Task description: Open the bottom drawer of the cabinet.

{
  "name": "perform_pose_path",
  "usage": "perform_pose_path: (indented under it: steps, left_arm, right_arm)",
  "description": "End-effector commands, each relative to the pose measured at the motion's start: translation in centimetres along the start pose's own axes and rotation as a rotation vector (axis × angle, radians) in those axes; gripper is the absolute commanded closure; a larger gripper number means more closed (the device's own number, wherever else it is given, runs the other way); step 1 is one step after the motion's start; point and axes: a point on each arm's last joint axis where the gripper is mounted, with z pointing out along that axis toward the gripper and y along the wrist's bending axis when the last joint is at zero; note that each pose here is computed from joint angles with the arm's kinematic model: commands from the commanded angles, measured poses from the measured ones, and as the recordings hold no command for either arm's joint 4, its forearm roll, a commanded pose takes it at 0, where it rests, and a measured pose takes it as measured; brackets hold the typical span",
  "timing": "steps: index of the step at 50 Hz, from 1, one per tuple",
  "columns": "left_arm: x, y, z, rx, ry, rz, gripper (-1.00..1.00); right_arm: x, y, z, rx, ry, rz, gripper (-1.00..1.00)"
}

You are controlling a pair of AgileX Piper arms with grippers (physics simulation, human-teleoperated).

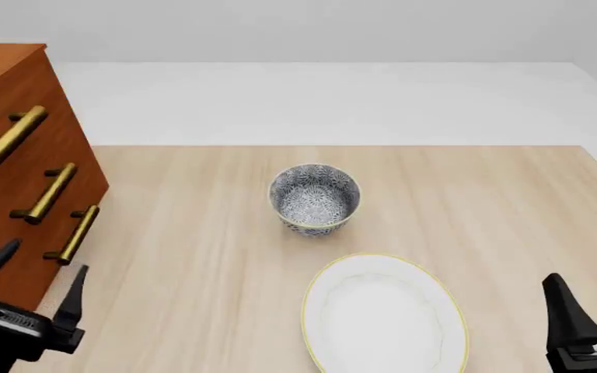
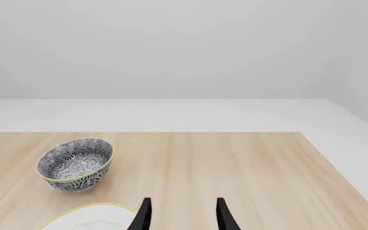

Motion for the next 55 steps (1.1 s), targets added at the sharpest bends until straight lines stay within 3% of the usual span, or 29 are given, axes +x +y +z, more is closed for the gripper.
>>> perform_pose_path:
  steps: [1,3,4,6,9,10,14,15,18,19,22,32,33,35,44,55]
  left_arm:
    - [0.5,-0.4,1.0,0.037,0.035,0.211,-1.0]
    - [0.7,-0.5,1.4,0.048,0.049,0.264,-1.0]
    - [0.7,-0.7,1.3,0.06,0.052,0.231,-1.0]
    - [1.0,-0.8,1.8,0.067,0.064,0.291,-1.0]
    - [1.2,-1.1,2.1,0.096,0.075,0.274,-1.0]
    - [1.3,-1.3,2.5,0.106,0.078,0.318,-1.0]
    - [1.8,-1.7,3.3,0.125,0.092,0.323,-1.0]
    - [2.0,-1.8,3.7,0.126,0.089,0.351,-1.0]
    - [2.1,-2.0,3.9,0.133,0.094,0.333,-1.0]
    - [2.5,-2.3,4.6,0.138,0.092,0.379,-1.0]
    - [2.7,-2.6,4.8,0.15,0.093,0.367,-1.0]
    - [4.0,-3.4,6.2,0.148,0.106,0.426,-1.0]
    - [3.6,-3.1,5.8,0.151,0.106,0.392,-1.0]
    - [4.6,-3.8,6.6,0.15,0.107,0.453,-1.0]
    - [5.3,-4.2,7.0,0.163,0.126,0.454,-1.0]
    - [5.7,-3.9,7.0,0.153,0.148,0.488,-1.0]
  right_arm:
    - [0.0,0.0,0.0,0.0,0.0,0.0,-1.0]
    - [0.0,0.0,0.0,0.0,0.0,0.0,-1.0]
    - [0.0,0.0,0.0,0.0,0.0,0.0,-1.0]
    - [0.0,0.0,0.0,0.0,0.0,0.0,-1.0]
    - [0.0,0.0,0.0,0.0,0.0,0.0,-1.0]
    - [0.0,0.0,0.0,0.0,0.0,0.0,-1.0]
    - [0.0,0.0,0.0,0.0,0.0,0.0,-1.0]
    - [0.0,0.0,0.0,0.0,0.0,0.0,-1.0]
    - [0.0,0.0,0.0,0.0,0.0,0.0,-1.0]
    - [0.0,0.0,0.0,0.0,0.0,0.0,-1.0]
    - [0.0,0.0,0.0,0.0,0.0,0.0,-1.0]
    - [0.0,0.0,0.0,0.0,0.0,0.0,-1.0]
    - [0.0,0.0,0.0,0.0,0.0,0.0,-1.0]
    - [0.0,0.0,0.0,0.0,0.0,0.0,-1.0]
    - [0.0,0.0,0.0,0.0,0.0,0.0,-1.0]
    - [0.0,0.0,0.0,0.0,0.0,0.0,-1.0]
